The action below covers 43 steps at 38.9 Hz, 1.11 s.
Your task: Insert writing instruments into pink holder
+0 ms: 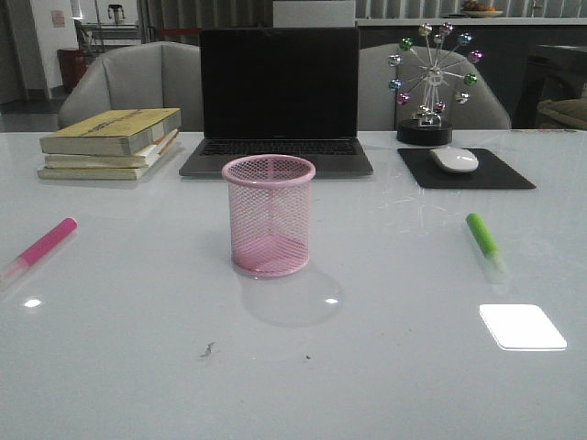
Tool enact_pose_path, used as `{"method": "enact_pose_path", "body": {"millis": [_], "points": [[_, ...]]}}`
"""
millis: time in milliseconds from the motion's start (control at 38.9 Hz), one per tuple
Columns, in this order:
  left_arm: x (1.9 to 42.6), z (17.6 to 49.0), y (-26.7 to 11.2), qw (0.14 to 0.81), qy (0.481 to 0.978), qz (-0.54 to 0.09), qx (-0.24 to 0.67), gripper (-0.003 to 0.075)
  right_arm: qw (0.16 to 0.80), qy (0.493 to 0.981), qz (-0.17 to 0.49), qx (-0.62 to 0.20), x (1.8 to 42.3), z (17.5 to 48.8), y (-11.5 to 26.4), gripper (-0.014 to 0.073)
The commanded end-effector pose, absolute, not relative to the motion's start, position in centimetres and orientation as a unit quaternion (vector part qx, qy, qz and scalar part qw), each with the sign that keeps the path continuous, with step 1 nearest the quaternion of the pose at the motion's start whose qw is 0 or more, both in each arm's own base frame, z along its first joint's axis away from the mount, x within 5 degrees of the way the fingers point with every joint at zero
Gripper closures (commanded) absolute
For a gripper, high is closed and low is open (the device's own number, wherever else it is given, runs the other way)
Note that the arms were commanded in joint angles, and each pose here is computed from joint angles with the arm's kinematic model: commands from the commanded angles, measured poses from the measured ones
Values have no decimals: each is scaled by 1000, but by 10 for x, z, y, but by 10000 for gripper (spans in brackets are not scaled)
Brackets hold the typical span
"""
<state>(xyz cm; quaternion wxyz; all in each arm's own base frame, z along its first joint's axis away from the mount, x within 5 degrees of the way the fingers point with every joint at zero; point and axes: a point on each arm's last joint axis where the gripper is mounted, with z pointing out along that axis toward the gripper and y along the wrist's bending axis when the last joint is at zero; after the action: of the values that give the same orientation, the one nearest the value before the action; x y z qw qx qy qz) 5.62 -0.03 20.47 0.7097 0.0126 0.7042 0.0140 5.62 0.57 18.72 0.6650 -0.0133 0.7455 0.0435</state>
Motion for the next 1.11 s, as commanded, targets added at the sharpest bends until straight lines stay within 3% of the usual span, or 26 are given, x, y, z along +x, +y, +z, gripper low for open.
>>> {"method": "enact_pose_path", "body": {"millis": [0,823,952,1080], "points": [[54,212,0,745,666,12,6,629,706,707,38,-9,55,197,4,538],[54,216,1,760,650,15,3,629,722,691,36,-6,55,201,3,538],[47,241,4,833,553,27,-10,629,777,629,29,5,54,216,1,538],[36,273,4,862,507,27,-12,629,839,542,42,32,45,246,-3,538]]}}
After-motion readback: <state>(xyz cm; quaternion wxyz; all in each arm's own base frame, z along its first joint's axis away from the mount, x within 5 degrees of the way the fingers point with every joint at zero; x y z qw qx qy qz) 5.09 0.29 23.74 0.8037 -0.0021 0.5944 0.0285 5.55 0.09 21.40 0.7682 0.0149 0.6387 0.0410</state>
